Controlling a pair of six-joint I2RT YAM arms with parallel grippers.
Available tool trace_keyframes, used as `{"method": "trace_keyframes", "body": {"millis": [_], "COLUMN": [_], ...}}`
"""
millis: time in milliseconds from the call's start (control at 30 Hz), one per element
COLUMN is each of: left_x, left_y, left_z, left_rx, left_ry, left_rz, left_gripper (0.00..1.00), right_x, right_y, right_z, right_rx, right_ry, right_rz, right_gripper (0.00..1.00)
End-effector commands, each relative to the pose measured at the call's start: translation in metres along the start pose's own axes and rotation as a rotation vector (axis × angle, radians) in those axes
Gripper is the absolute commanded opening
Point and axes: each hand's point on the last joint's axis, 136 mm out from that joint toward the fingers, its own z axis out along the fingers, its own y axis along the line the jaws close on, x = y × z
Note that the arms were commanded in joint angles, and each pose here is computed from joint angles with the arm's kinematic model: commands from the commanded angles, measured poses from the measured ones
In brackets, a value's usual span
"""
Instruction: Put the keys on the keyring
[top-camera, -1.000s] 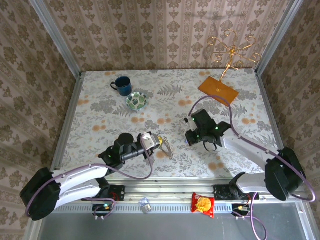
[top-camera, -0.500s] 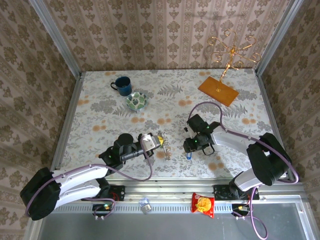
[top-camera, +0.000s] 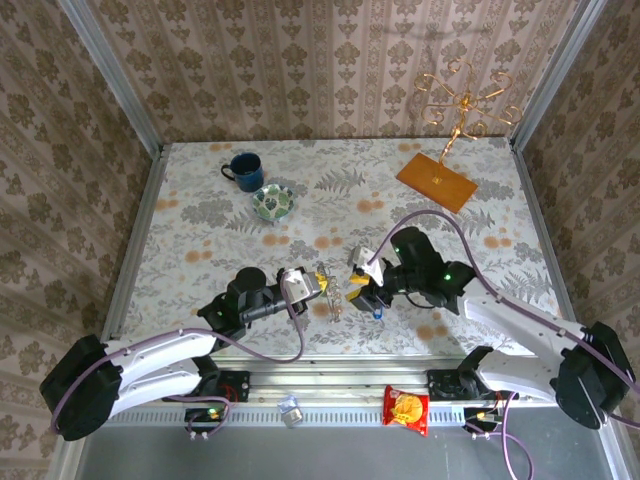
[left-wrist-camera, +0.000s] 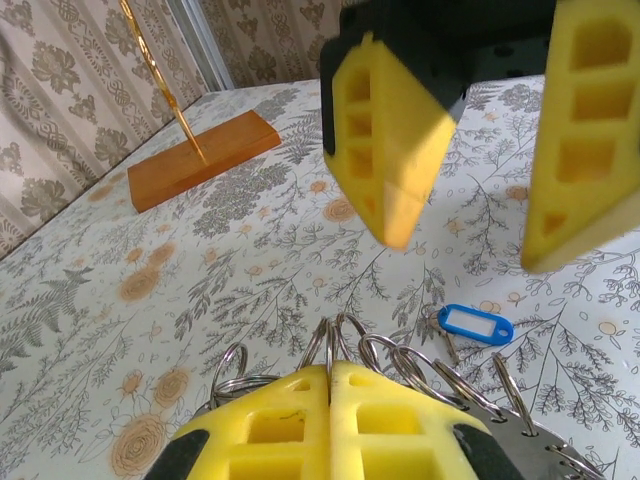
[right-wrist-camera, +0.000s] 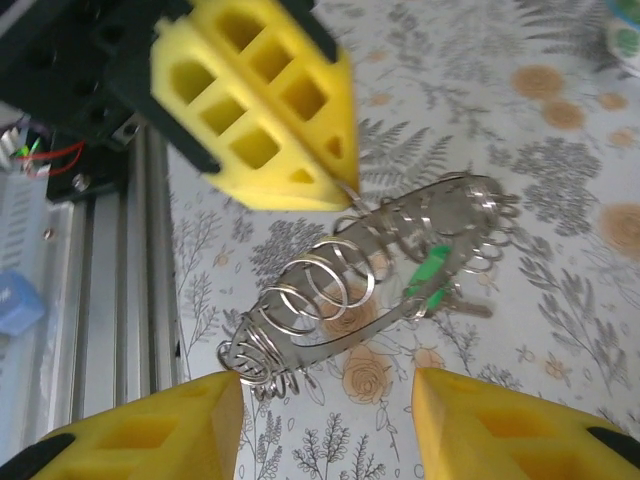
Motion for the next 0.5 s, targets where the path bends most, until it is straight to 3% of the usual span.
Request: {"method": "trace_keyframes", "body": {"millis": [0, 467], "left_x": [-0.018, -0.017], "left_y": [-0.002, -0.004], "left_z": [-0.002, -0.003], "left_rx": [0.012, 0.019], "left_ry": [-0.079, -0.081], "left_rz": [0.035, 0.032], "left_gripper": [0.0, 0.0], "right_x": [-0.008, -0.012], "right_y": [0.012, -0.005], "right_z": [0.006, 0.018], "right_rx": [-0.118, -0.075], "right_ry": [-0.008, 0.003], "right_rz": [-0.115, -0.119], "right_gripper": [0.48, 0.52]}}
